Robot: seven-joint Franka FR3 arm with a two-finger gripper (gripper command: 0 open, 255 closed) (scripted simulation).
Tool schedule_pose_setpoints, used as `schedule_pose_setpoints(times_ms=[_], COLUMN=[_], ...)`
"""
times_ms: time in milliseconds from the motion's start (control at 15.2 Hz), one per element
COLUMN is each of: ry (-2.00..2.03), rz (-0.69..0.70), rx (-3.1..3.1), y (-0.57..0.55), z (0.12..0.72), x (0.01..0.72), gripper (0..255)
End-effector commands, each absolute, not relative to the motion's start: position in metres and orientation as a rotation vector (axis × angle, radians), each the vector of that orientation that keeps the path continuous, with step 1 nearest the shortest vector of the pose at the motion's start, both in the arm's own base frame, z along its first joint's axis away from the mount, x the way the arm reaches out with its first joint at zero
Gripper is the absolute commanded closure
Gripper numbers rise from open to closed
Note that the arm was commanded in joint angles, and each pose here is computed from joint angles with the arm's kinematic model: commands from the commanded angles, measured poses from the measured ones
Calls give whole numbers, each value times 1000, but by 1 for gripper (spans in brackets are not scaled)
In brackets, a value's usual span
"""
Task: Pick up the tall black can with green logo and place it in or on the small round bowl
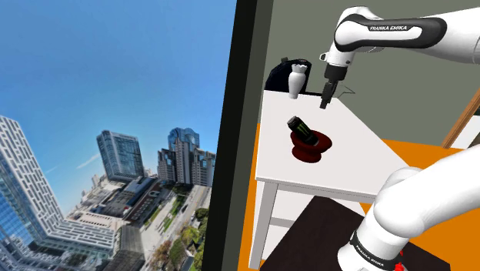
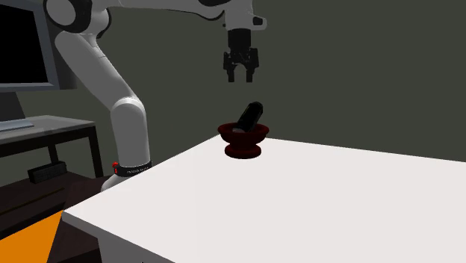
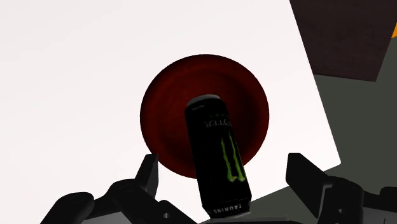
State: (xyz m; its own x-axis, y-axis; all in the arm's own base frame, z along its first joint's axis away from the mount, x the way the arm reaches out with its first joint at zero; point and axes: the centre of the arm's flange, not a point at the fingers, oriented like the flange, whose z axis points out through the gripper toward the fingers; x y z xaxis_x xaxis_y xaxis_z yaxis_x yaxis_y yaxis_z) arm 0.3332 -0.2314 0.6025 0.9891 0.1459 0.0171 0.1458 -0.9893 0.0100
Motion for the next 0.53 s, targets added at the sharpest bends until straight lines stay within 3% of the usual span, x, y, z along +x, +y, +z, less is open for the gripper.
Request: schedule_pose_setpoints(times_ms=[0, 462], ry=[229, 229], rz=[27, 27], rx=[3125, 3125], y=[-233, -233], z=[626, 626], x=[332, 332], gripper=[0, 0])
